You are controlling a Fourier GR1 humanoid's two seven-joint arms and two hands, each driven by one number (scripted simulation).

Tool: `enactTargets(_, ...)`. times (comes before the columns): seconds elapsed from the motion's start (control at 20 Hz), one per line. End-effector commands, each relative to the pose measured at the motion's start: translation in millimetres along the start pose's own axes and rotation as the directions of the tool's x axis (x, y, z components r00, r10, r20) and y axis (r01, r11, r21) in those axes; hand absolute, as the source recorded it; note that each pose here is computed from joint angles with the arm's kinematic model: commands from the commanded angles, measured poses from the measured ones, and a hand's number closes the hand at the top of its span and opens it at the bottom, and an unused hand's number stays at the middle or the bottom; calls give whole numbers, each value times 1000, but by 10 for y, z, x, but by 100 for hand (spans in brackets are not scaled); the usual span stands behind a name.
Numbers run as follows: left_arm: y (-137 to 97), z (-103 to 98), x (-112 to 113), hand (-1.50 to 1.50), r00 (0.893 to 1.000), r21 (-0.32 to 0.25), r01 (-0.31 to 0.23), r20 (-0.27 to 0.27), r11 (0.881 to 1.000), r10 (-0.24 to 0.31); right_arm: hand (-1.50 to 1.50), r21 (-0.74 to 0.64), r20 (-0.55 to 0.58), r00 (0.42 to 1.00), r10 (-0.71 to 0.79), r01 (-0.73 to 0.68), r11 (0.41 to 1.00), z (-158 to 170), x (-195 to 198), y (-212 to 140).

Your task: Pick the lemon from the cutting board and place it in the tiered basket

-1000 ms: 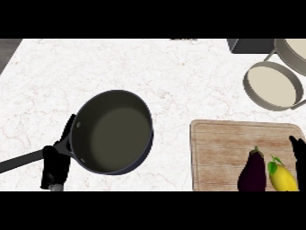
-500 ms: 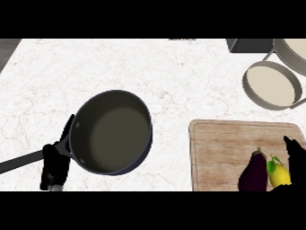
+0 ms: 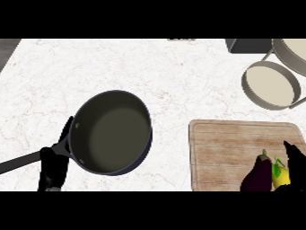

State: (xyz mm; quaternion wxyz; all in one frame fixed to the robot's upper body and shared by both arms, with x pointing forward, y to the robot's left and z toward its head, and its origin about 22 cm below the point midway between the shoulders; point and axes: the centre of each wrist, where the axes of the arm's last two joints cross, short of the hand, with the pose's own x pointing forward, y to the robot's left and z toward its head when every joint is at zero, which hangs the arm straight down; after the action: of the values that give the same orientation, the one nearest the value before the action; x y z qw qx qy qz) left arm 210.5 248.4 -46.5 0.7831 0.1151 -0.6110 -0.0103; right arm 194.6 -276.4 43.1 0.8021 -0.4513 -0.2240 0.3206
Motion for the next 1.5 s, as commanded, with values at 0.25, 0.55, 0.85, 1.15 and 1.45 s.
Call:
enactTargets(0.25,-19,99,-173,0,1000,8,0,-15,1000,1,150,-2,-19,999,33,-33,999,-99,232,305)
enactTargets(0.55,-116,-87,59,0,1000,27,-1,-29,1000,2,150,-90,65,990,125,-119,989,-309,-157,383)
enactTargets(0.85,88,-158,-1,0,1000,4,7,-23,1000,-7,150,-161,-55,998,12,-21,987,-350,-37,279)
enactTargets(1.15,-55,0,-97,0,1000,14,0,-18,1000,0,150,-224,-282,911,-302,243,944,-249,163,5)
enactTargets(1.45,51,-1,-114,0,999,17,-2,-37,1000,3,150,-446,-134,812,-568,463,766,130,259,-568)
